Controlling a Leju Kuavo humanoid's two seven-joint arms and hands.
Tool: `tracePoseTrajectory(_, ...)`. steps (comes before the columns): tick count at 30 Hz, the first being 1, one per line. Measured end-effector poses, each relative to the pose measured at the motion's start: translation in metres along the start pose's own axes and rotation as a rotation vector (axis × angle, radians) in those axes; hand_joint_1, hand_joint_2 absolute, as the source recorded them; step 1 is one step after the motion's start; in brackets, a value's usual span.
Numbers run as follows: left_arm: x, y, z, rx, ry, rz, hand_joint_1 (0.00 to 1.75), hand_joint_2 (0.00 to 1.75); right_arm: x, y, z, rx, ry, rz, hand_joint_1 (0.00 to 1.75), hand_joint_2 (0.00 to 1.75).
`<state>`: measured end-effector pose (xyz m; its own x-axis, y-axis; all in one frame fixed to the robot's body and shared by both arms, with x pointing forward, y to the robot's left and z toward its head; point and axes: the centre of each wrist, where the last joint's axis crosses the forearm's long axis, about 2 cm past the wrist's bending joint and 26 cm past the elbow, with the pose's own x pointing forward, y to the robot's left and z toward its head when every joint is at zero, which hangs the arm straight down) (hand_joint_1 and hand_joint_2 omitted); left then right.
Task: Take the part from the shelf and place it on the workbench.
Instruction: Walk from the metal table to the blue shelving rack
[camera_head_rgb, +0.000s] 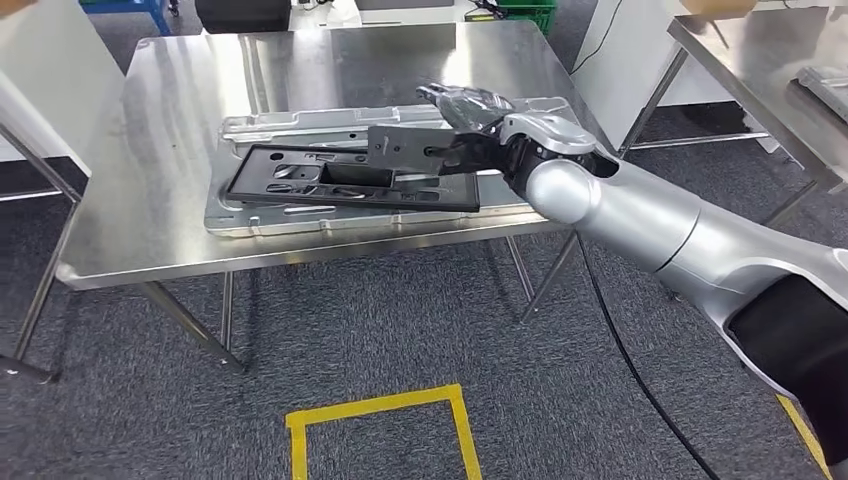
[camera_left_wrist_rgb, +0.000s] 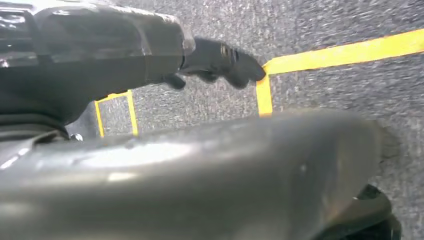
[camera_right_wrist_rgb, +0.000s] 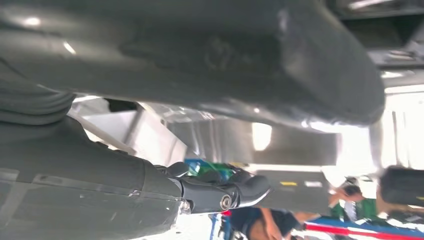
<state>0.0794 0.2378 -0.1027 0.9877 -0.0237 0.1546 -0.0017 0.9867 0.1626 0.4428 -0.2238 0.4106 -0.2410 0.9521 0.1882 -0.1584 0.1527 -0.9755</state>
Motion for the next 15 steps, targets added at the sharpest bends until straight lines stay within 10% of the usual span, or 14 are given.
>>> tracePoseTrajectory(11, 0.000, 0.011, -0.003, 0.028, -0.012, -0.010, 0.00, 0.00, -0.038, 0.028, 0.014, 0.026, 0.096, -0.064, 0.00, 0.00)
tracePoseTrajectory(15, 0.000, 0.009, -0.002, 0.028, -0.012, -0.008, 0.00, 0.00, -0.074, 0.075, 0.027, 0.069, 0.157, -0.173, 0.00, 0.00)
